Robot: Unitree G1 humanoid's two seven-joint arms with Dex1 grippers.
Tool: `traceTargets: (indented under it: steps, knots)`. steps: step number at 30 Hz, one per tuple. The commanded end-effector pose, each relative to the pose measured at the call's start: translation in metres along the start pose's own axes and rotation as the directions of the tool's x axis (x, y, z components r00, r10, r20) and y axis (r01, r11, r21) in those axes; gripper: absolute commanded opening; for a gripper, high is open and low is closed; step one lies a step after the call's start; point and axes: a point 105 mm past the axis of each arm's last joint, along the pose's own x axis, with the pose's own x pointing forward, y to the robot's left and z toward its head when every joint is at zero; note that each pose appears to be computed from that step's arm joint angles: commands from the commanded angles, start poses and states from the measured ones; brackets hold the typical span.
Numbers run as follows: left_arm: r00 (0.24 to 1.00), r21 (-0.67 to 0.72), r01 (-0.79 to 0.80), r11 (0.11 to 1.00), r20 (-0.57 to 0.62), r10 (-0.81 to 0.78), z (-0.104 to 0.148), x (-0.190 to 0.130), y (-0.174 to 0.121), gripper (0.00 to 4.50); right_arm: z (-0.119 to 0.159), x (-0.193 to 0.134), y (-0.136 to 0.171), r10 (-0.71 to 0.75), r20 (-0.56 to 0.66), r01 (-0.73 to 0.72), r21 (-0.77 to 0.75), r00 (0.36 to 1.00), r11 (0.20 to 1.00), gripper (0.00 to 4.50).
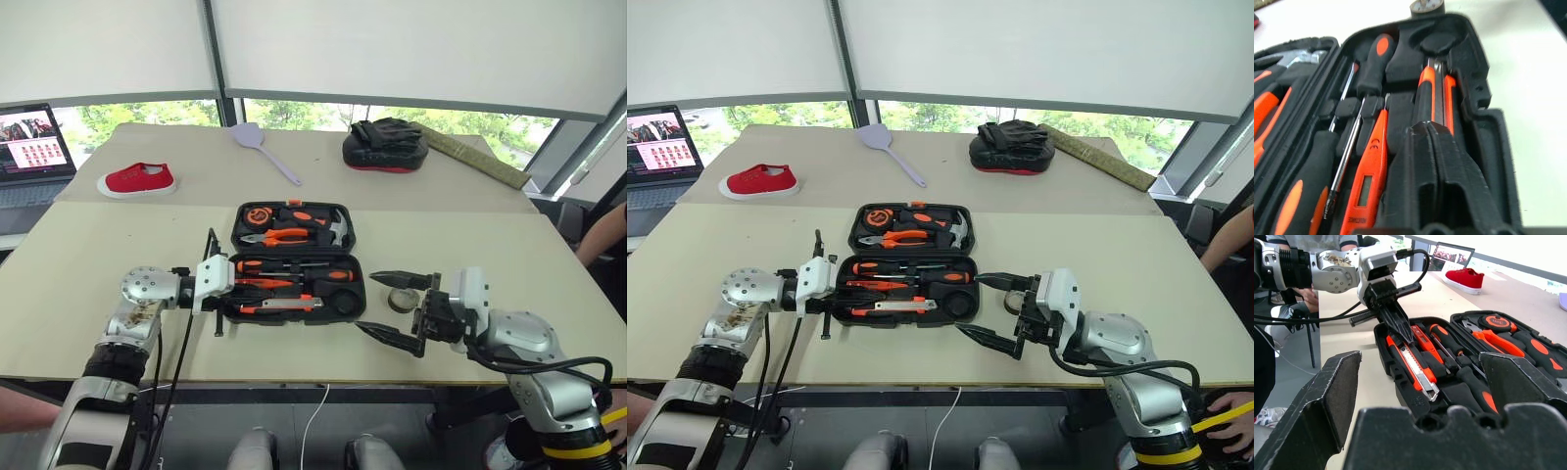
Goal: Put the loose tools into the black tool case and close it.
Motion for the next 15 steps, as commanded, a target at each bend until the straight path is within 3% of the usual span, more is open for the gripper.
traceTargets:
  steps: [1, 9, 15]
  knots:
    - [0.998, -0.022, -0.006, 1.000, -0.059, 0.004, -0.012, 0.011, -0.003, 0.07, 0.008, -0.001, 0.001, -0.001, 0.027, 0.002, -0.035, 1.000, 0.999, 4.50]
    - [0.966, -0.135, 0.069, 0.988, -0.237, -0.100, -0.046, 0.021, -0.030, 0.07, 0.006, -0.001, 0.000, 0.006, 0.021, -0.005, -0.026, 1.000, 1.000, 4.50]
    - [0.991, -0.152, -0.009, 0.988, -0.130, -0.011, -0.031, 0.023, -0.024, 0.07, 0.004, -0.009, -0.001, 0.001, 0.003, -0.001, -0.025, 1.000, 1.000, 4.50]
